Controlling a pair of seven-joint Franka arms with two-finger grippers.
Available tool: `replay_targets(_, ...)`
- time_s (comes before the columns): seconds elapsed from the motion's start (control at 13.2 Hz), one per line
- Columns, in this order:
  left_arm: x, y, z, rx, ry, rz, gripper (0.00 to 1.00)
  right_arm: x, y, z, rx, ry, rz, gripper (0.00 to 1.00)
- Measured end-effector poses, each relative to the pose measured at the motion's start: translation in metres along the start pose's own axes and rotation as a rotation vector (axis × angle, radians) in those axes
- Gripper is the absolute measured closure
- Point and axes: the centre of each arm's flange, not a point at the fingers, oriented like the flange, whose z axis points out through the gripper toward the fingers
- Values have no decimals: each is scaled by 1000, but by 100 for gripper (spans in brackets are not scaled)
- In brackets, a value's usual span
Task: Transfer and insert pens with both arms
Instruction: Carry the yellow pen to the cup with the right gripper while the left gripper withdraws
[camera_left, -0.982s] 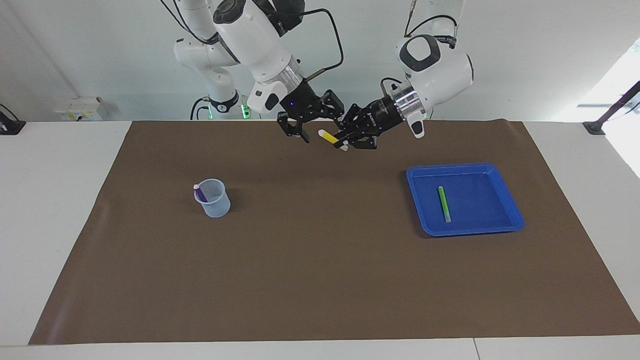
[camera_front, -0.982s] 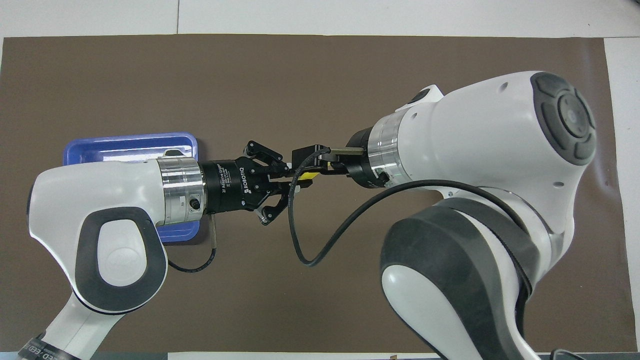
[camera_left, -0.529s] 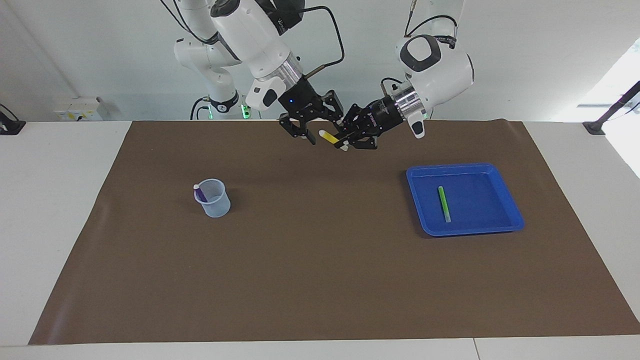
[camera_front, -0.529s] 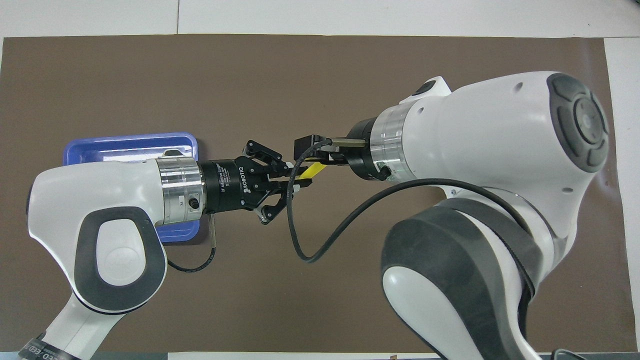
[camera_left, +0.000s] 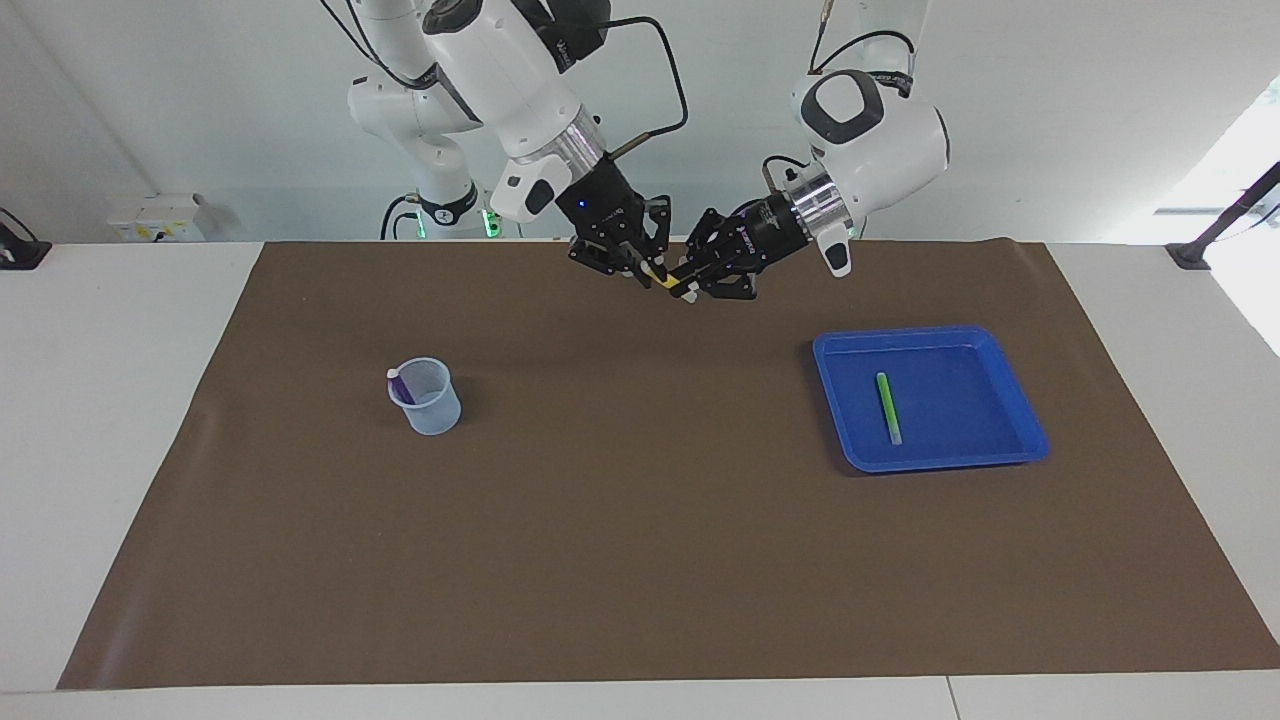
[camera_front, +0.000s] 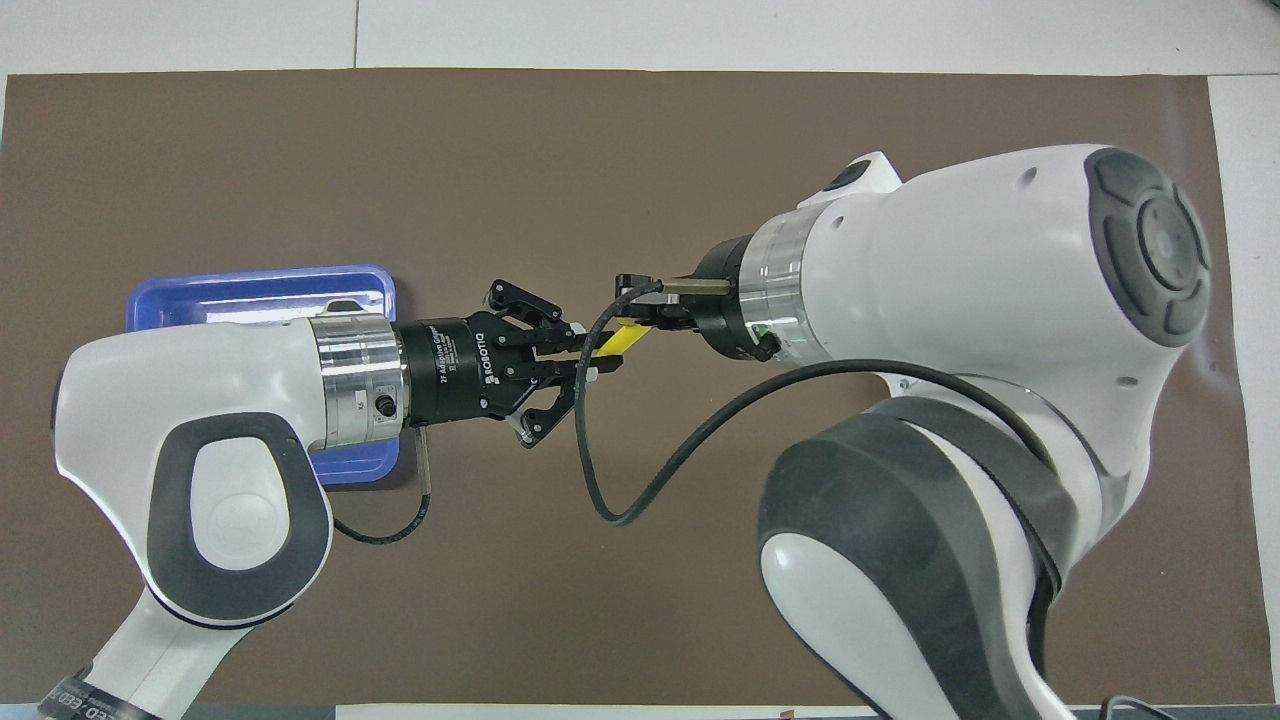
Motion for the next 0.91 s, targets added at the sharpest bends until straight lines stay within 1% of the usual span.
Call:
replay_targets(0.23,1,-1,1,-1,-3,-4,83,-1,-2,0,-12,5,-12,82)
replay_targets(0.3,0,-1,1,-6,-3,-3,77,-1,-1,0,-31,10,-25,82)
replay_targets(0.38,0,0,0,-11,-5,-3,67,-1,1,2,-56,12,-36,82)
replay_targets(0.45,-1,0,-1,-14,-6,-2,53,0,4,3,-81,14,-45,82)
replay_targets(0.53,-1,0,-2,-15,-7,-1,42,1,9,4,-107,12,-50,82)
replay_targets(0.76,-1,1,-4,-19,-9,-4,2,12,43,1,-177,-34,-8,82)
replay_targets(0.83,0,3,-5,-22,-9,-5,0,19,62,-4,-211,-35,4,82)
replay_targets(0.91,1,4,-7,-25,-10,-8,0,24,81,-8,-251,-27,7,82)
